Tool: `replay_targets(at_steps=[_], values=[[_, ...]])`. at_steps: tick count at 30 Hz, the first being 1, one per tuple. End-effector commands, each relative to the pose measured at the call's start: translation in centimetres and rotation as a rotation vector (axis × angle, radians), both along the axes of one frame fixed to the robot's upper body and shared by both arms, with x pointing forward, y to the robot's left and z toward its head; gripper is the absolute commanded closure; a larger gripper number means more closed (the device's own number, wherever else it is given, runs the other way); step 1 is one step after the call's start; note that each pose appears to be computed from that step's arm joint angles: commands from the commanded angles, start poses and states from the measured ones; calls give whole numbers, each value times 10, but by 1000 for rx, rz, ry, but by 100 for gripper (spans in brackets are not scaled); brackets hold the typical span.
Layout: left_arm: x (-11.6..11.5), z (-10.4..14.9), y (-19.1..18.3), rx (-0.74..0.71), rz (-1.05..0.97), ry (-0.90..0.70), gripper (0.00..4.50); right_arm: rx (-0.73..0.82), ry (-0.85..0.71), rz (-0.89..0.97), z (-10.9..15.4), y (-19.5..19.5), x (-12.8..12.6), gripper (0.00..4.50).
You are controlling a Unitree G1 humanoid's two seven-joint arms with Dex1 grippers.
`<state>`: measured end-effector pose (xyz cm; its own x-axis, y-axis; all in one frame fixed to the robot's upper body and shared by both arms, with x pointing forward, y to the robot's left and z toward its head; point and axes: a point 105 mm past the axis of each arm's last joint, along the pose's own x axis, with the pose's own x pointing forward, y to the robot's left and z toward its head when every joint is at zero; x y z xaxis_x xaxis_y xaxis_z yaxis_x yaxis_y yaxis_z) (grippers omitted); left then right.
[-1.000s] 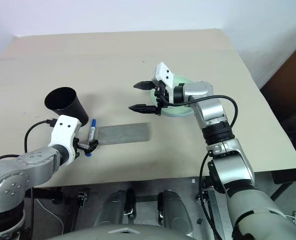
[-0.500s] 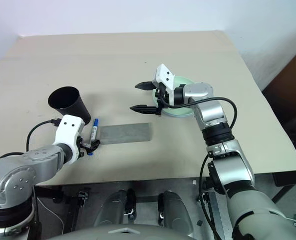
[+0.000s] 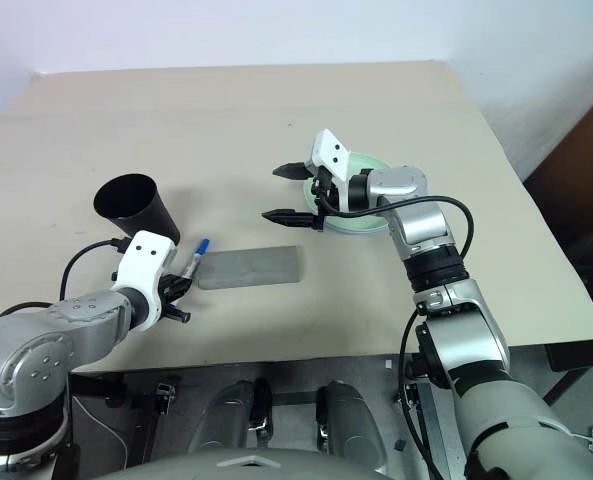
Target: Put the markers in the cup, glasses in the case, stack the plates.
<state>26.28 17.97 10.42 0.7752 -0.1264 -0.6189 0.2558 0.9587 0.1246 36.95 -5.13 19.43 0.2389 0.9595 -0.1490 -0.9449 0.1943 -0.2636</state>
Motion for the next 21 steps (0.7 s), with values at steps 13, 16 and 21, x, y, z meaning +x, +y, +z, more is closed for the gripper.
replay_targets(at_steps=[13,16,21], values=[[4,54,6,10,-106,-248,420,24,-54,-8,15,-1,2,0],[5,60,0,3,-160,-289,420,25,-55,-12,16,-2,2,0],[9,77,-8,8,-216,-414,420,26,-56,-22,16,-2,2,0]])
